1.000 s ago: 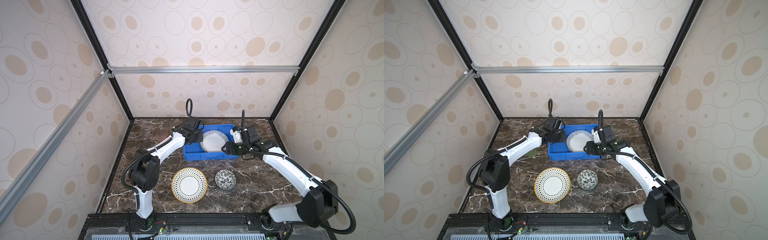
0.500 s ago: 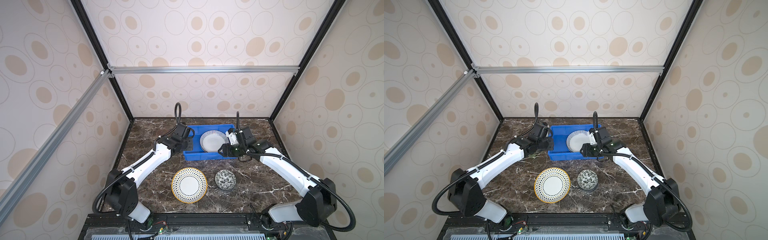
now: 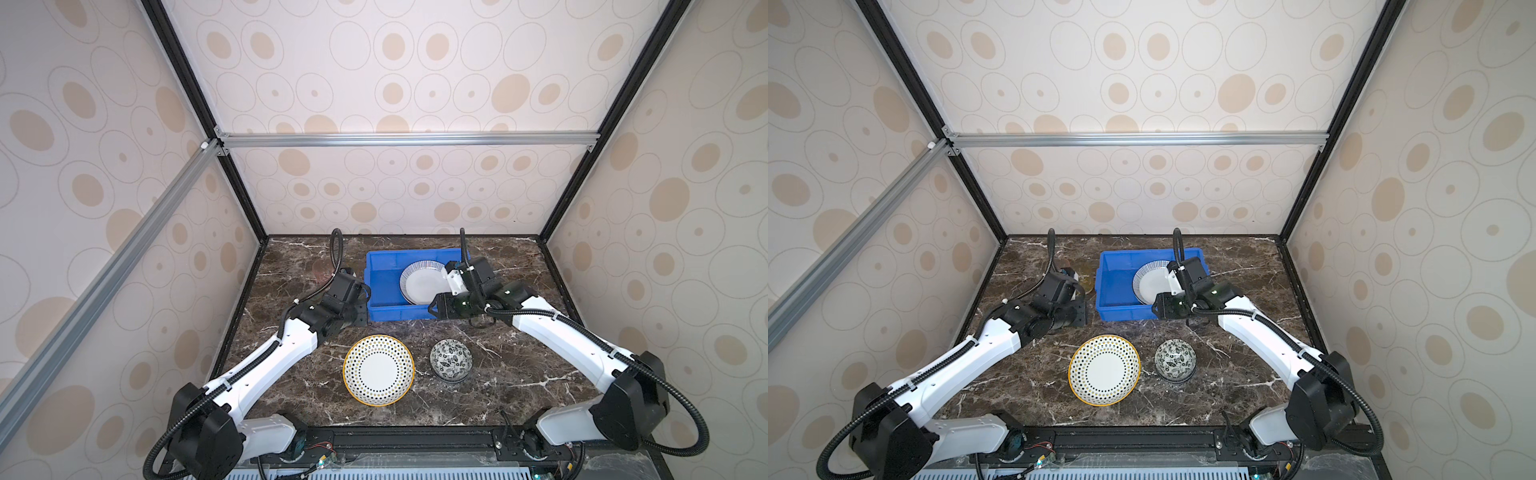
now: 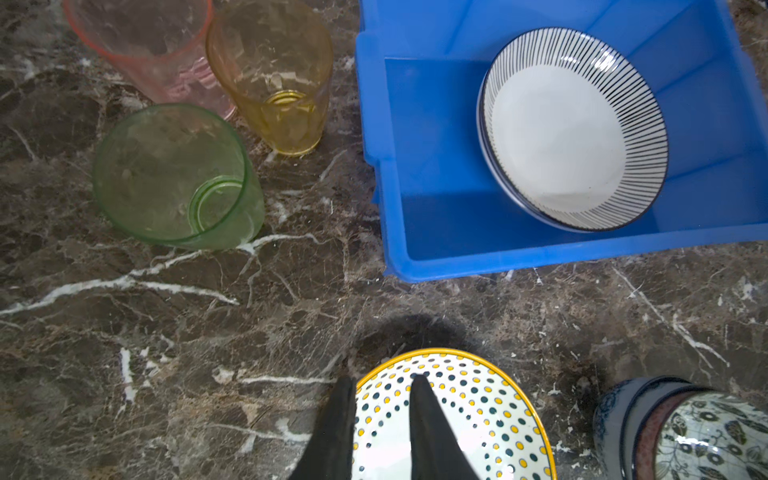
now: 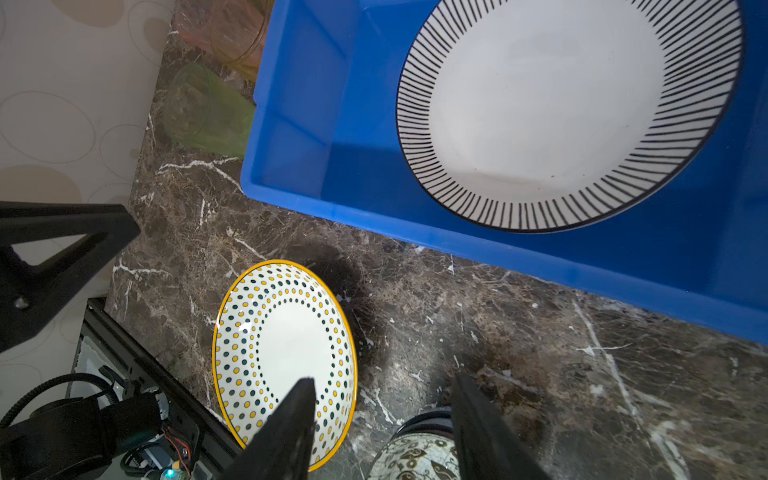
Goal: Place the mixed dishes into the plastic bin
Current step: 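Open both grippers and withdraw them from the striped plate toward the table, then move the left gripper down to the yellow-dotted plate rim while the right gripper approaches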
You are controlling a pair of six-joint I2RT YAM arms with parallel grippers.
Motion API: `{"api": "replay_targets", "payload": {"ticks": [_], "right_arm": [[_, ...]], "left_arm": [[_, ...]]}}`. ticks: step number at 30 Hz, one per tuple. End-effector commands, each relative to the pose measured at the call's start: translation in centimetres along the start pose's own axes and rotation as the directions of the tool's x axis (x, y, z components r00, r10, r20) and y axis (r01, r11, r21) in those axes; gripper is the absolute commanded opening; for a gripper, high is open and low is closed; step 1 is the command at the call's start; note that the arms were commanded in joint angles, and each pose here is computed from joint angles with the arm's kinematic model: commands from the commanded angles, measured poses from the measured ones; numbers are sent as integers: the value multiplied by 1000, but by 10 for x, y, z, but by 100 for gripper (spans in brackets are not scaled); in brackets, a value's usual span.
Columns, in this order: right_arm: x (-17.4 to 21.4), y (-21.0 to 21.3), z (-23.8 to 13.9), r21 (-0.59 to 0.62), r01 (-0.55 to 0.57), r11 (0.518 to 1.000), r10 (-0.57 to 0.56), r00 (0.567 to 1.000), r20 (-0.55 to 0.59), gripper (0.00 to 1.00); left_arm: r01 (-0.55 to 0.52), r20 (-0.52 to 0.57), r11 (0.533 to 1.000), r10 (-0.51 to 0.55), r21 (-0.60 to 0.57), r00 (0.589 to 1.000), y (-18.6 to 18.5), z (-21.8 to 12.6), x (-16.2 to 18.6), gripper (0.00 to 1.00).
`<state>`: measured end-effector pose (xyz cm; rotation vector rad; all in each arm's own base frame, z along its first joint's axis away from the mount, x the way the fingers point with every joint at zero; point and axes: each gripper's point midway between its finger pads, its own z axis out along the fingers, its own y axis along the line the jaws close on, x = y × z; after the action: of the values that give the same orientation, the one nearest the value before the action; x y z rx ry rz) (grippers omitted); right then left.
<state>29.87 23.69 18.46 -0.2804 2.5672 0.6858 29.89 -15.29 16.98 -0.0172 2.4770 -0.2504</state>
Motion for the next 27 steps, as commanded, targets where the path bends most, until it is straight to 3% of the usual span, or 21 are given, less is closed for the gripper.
{"api": "replay_targets", "payload": {"ticks": [1, 17, 27], "right_arm": [[2, 5, 5, 6, 13, 1000, -13, 1000, -2, 56], [37, 35, 27, -35, 118, 992, -121, 986, -116, 52], [39, 38, 34, -38, 141, 989, -144, 981, -133, 52]], "left_arm": [[27, -7, 999, -27, -23, 1000, 9, -7, 9, 24], [89, -65, 995, -92, -49, 994, 34, -16, 55, 26], [128, -143, 990, -137, -66, 980, 46, -14, 90, 27]]}}
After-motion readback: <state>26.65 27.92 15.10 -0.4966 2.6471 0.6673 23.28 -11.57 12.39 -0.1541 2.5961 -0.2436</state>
